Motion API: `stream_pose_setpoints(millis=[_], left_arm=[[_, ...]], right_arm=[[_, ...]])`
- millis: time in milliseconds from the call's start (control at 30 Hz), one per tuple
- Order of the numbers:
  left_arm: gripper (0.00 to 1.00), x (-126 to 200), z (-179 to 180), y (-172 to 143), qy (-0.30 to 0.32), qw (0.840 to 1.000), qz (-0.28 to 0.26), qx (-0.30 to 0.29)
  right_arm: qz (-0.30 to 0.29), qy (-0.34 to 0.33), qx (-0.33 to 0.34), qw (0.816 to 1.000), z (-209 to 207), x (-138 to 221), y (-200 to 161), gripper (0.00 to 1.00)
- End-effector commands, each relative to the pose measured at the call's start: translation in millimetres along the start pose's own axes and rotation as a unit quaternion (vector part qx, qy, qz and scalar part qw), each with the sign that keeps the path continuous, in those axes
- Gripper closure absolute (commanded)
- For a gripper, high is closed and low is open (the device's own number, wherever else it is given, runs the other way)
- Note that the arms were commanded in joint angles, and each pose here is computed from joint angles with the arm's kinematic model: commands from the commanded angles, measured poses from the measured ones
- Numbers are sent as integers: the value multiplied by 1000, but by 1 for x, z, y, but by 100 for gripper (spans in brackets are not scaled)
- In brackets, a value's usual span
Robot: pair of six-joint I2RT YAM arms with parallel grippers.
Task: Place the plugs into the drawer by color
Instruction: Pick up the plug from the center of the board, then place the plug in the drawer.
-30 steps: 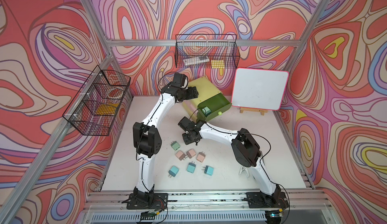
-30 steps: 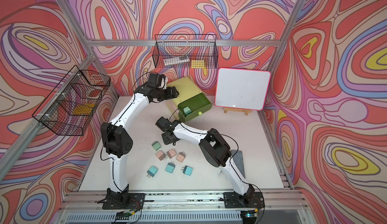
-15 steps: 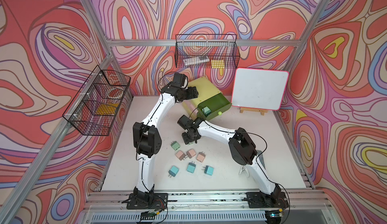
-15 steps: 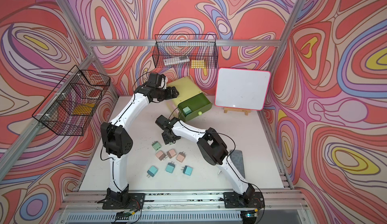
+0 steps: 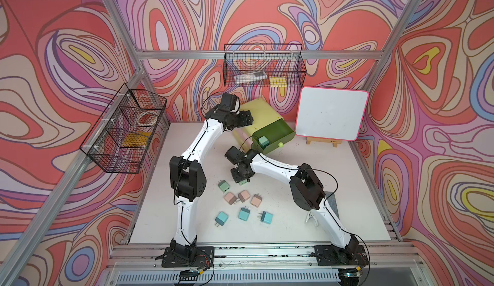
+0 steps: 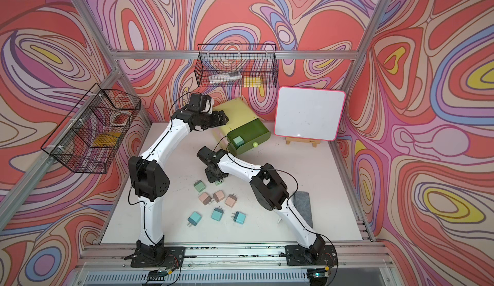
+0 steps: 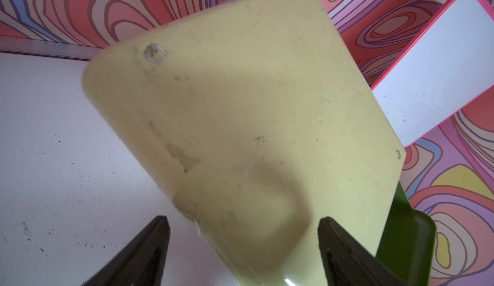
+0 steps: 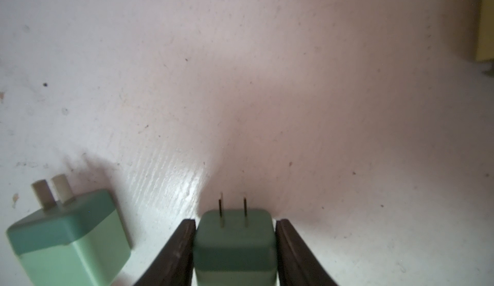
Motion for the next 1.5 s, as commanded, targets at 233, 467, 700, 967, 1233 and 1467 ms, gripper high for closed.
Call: stream_pose_setpoints(millis=[233,467,700,967,1233,1467], left_arm=[[14,9,1,2,4,1000,-2,-1],[14,8,0,2,-3,1000,-2,2],[14,11,-1,2,-4,1000,-2,-1],[14,8,-1,2,-6,1000,0,1],[14,8,-3,5,-6,1000,-2,-2],[13,11,-5,6,-7,1000,-3,-5]], right_arm=[[-12,2,-8,1000,-3,15,-4,62],[-107,36,9,994,-2,97,-1,68],[-164,1,64,984,-19,179,-8,70],[-212,-75,92,970,-119,227,14,71],[-207,-89,74,972,-199,208,40,72],[-187,-78,73,977,-212,185,41,72]])
Point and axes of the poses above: each gripper's point midway between its finger pads, its own x axis back along the fingers, its own z axis along the line the jaws close on, y = z × x, the point moved 8 cm from there along x, back along the fingers, and after that the axes turned 15 degrees about x, right-handed, at the moved point
